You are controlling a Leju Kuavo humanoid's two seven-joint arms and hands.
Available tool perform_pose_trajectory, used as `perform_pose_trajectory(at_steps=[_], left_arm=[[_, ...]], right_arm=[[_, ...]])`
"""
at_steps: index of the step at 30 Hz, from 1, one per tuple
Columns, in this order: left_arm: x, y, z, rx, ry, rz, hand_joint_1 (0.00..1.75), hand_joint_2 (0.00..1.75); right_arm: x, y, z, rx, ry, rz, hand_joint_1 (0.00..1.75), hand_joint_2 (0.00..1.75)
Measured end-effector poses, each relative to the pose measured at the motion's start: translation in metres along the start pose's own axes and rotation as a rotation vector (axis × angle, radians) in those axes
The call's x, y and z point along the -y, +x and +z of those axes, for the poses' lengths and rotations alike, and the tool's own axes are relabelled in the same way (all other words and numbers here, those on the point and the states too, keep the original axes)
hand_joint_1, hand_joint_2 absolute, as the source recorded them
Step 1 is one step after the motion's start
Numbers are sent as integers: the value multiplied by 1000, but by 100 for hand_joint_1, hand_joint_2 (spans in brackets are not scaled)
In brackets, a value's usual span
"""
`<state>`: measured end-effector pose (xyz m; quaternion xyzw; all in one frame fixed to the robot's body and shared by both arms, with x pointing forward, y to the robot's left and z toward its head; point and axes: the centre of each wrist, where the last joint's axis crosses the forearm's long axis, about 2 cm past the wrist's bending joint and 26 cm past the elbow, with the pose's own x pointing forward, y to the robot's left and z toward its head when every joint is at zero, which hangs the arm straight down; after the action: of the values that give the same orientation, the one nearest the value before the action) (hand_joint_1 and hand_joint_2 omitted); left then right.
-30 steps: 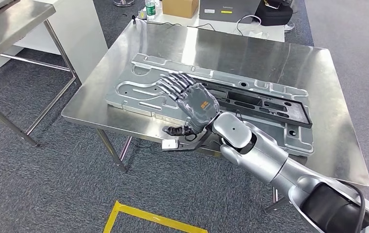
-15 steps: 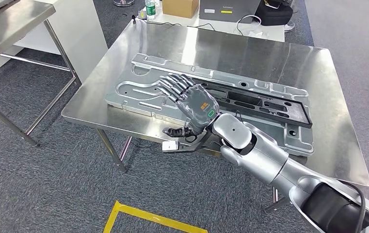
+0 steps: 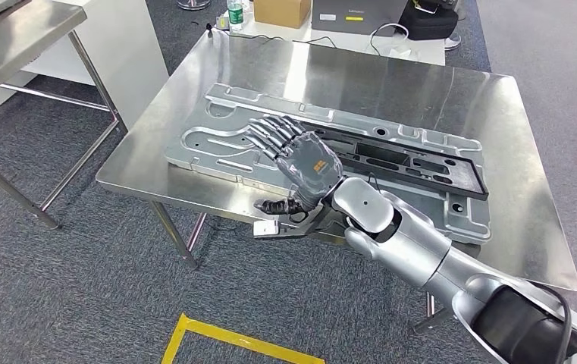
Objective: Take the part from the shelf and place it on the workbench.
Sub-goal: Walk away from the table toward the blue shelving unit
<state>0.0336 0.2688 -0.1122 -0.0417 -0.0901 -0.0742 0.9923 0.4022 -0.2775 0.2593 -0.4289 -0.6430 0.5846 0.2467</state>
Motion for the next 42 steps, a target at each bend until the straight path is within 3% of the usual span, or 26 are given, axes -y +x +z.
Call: perform_pose_trajectory(at_steps=[13, 17, 42], left_arm=[[-1, 1, 0, 14, 10, -15, 0, 0], [-1, 0, 0, 10, 13, -17, 0, 0], [-1, 0, 0, 0, 25, -39, 0, 0]], right_arm=[[-11, -17, 29, 1, 64, 49, 0, 0], [-14, -15, 32, 5, 75, 48, 0, 175], [-13, -14, 35, 23, 74, 58, 0, 175]])
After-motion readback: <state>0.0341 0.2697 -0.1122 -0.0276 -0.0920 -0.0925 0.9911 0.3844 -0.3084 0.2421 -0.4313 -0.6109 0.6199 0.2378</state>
